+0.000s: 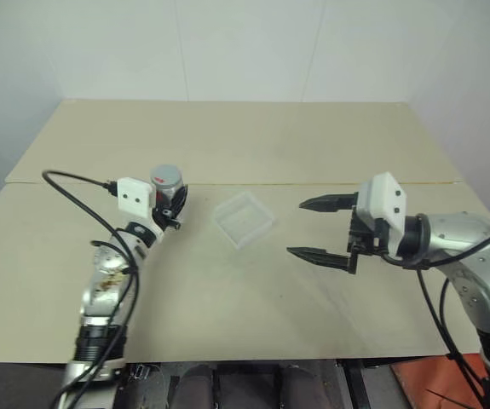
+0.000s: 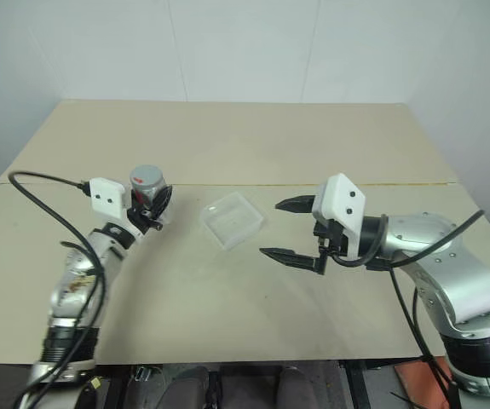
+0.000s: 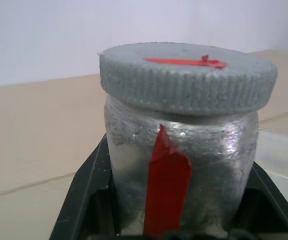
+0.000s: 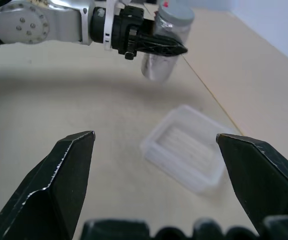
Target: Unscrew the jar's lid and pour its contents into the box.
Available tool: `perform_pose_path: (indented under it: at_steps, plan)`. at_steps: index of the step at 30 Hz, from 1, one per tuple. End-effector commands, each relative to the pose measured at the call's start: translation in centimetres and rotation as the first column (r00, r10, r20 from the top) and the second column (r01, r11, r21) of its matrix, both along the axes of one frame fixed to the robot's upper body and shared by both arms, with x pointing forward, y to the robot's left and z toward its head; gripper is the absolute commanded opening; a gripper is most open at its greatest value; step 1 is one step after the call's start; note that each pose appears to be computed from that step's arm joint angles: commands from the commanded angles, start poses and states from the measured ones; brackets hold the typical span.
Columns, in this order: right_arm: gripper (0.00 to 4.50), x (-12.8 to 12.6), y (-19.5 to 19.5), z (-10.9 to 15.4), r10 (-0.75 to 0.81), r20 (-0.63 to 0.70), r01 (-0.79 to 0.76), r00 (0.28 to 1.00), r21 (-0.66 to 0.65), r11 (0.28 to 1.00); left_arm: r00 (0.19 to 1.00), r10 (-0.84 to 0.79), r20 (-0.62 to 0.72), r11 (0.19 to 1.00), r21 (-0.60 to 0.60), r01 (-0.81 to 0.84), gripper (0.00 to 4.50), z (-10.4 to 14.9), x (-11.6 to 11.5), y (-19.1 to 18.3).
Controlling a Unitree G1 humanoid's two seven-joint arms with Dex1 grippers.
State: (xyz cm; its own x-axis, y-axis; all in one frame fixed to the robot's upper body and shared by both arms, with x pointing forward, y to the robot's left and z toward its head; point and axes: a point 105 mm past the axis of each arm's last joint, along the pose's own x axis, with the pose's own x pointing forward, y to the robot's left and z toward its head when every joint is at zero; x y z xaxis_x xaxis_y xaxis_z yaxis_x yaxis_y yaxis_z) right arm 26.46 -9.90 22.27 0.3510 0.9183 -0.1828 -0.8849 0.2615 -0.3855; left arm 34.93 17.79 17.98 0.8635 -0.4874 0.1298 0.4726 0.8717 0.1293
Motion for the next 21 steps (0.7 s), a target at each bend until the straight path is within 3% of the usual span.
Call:
perform_pose_path:
  at_steps: [1, 5, 8, 21]
  plan:
    - [4.5, 0.0, 1.2, 1.0, 0.04, 0.043, -0.041, 0.998, 0.02, 0.999, 0.952, -0.307, -0.009, 0.952, -0.02, 0.307, 1.94, 3.0, -2.8, -1.2]
    - [4.5, -0.1, 3.4, 2.3, 0.117, 0.041, -0.12, 0.992, 0.085, 0.989, 0.839, -0.541, -0.056, 0.84, 0.021, 0.542, 1.94, 3.3, -5.2, -1.6]
    - [4.5, 0.2, 4.6, 3.3, 0.137, 0.03, -0.14, 0.99, 0.134, 0.981, 0.778, -0.624, -0.073, 0.777, 0.041, 0.628, 1.94, 2.9, -5.7, -2.6]
    - [4.5, 1.2, 10.1, 4.2, 0.157, -0.057, -0.143, 0.986, 0.197, 0.97, 0.66, -0.751, -0.028, 0.658, 0.043, 0.752, 1.94, 2.5, -4.7, -6.0]
